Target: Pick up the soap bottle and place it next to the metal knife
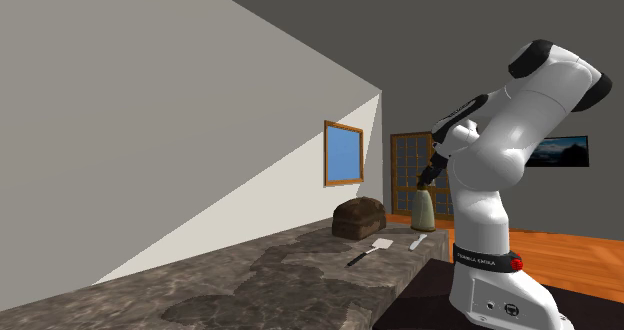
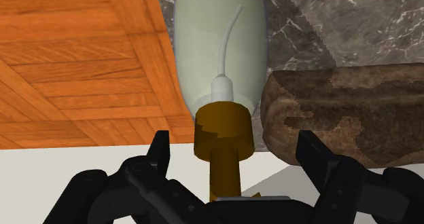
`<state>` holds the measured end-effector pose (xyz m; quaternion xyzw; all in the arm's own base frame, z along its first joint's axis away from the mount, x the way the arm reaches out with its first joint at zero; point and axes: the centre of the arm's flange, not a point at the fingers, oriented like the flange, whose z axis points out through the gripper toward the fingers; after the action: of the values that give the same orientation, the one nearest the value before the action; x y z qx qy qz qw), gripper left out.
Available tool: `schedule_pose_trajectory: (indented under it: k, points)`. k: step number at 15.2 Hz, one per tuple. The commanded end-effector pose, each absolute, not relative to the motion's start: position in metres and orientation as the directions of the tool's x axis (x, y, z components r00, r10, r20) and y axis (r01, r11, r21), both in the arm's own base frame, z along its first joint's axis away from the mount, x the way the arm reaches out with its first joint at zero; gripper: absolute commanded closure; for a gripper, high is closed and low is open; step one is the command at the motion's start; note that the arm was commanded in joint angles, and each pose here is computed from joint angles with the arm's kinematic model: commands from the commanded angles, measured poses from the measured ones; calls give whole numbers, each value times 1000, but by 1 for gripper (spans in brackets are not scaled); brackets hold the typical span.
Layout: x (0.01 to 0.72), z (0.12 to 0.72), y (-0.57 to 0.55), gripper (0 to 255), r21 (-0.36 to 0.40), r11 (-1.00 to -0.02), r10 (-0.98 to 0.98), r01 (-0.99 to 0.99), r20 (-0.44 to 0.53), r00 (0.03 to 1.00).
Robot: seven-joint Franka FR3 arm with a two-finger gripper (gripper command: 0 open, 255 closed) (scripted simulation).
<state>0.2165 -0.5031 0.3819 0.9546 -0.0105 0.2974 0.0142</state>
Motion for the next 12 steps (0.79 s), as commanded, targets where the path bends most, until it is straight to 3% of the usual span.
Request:
schedule_pose_trajectory:
  k: [1,4,12]
  points:
    - [209,393,-503,0,21,-999,-12,-28,568,823]
    - [188,423,-502,0,21,-999,-12,-28,568,823]
    - [188,423,-502,0,21,-999,-12,-28,568,823]
